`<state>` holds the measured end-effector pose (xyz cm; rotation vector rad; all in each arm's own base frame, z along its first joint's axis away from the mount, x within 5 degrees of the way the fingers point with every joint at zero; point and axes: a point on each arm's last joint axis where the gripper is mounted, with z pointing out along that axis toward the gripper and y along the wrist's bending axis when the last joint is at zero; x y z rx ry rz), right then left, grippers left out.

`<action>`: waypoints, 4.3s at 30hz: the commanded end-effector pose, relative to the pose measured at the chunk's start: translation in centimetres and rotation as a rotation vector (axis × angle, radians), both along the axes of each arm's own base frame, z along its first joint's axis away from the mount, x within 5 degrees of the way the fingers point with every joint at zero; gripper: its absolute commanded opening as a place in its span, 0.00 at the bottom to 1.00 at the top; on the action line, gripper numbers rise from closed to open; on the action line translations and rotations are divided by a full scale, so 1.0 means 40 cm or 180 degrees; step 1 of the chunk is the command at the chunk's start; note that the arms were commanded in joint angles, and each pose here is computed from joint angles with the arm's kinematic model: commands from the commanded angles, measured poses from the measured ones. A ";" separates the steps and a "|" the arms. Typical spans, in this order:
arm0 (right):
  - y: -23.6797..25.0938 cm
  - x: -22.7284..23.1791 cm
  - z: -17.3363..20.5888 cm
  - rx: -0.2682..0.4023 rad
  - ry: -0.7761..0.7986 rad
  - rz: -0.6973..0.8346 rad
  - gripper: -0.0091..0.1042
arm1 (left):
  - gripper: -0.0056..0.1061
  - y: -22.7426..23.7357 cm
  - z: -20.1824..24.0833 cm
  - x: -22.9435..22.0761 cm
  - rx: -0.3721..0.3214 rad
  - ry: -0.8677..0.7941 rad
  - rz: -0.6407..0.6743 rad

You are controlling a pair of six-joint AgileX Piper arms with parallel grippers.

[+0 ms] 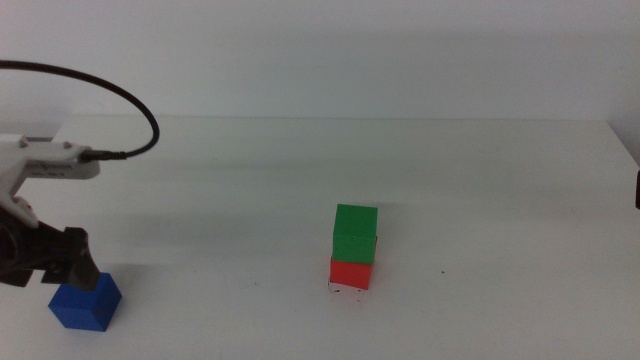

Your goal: Stack red cubes first, then green, then blue cubes in a specific spot.

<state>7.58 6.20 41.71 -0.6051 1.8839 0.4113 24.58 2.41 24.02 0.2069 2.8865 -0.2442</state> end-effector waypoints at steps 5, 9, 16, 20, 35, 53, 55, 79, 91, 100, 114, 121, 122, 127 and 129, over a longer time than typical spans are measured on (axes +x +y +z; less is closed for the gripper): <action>0.001 0.000 -0.003 -0.0020 -0.0020 0.0013 0.84 | 0.89 0.009 -0.067 0.052 0.0019 0.0064 -0.0003; 0.001 0.000 -0.003 -0.0020 -0.0020 0.0013 0.84 | 0.89 -0.001 -0.112 0.075 0.0099 0.0164 -0.0116; 0.001 0.000 -0.003 -0.0020 -0.0020 0.0013 0.84 | 0.89 -0.004 -0.173 0.099 0.0151 0.0305 -0.0104; 0.001 0.000 -0.003 -0.0020 -0.0020 0.0013 0.84 | 0.85 -0.006 -0.201 0.104 0.0101 0.0418 -0.0080; 0.001 0.000 -0.003 -0.0020 -0.0020 0.0013 0.84 | 0.03 -0.205 0.038 0.126 0.0145 0.0248 0.0194; 0.001 0.000 -0.003 -0.0020 -0.0020 0.0013 0.84 | 0.03 -0.754 0.145 0.179 0.0062 -0.0171 -0.0167; 0.001 0.000 -0.003 -0.0020 -0.0020 0.0013 0.84 | 0.03 -0.763 0.125 0.182 0.0058 -0.0089 -0.0166; 0.001 0.000 -0.003 -0.0020 -0.0020 0.0013 0.84 | 0.03 -0.790 0.057 0.195 0.0059 0.0108 -0.0228; 0.001 0.000 -0.003 -0.0020 -0.0020 0.0013 0.84 | 0.67 -0.777 0.056 0.202 0.0234 0.0034 -0.0217; 0.001 0.000 -0.003 -0.0020 -0.0020 0.0013 0.84 | 0.89 -0.767 0.092 0.196 0.0238 -0.0105 -0.0363; 0.001 0.000 -0.003 -0.0020 -0.0020 0.0013 0.84 | 0.89 -0.539 0.484 0.027 0.0171 -0.1519 -0.1044; 0.001 0.000 -0.003 -0.0020 -0.0020 0.0013 0.84 | 0.89 -0.293 0.524 -0.083 0.0446 -0.1750 -0.0732; 0.001 0.000 -0.003 -0.0020 -0.0020 0.0013 0.84 | 0.89 -0.263 0.525 -0.098 0.0485 -0.1771 -0.0644; 0.001 0.000 -0.003 -0.0020 -0.0020 0.0013 0.84 | 0.89 -0.124 0.523 -0.241 0.0446 -0.2112 -0.0024; 0.001 0.000 -0.003 -0.0020 -0.0020 0.0013 0.84 | 0.89 -0.093 0.507 -0.279 0.0470 -0.2303 0.0181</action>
